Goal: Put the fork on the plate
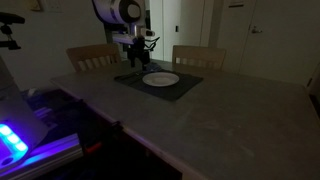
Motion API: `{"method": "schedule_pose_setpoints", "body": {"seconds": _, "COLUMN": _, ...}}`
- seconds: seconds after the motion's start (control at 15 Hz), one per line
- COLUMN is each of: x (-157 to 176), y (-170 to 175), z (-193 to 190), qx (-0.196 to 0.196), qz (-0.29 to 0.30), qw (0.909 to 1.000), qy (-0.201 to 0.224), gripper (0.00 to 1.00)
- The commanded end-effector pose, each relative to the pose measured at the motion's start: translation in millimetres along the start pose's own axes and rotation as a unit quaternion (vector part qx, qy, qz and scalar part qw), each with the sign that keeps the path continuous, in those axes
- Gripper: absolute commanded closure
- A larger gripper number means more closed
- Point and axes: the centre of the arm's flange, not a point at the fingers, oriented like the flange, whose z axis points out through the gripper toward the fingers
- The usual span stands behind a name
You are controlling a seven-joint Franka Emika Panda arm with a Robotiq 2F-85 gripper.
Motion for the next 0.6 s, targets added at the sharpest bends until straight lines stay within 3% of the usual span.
{"method": "schedule_pose_setpoints", "body": {"seconds": 0.0, "x": 7.6, "y": -8.9, "z": 16.3, "qx": 0.017, "qz": 0.004, "qw": 0.9999, "qy": -0.002, "gripper": 0.00}}
{"method": "schedule_pose_setpoints", "body": {"seconds": 0.53, "x": 9.8, "y": -20.7, "z": 43.9, "qx": 0.037, "qz": 0.011, "qw": 0.9989, "qy": -0.026, "gripper": 0.00}}
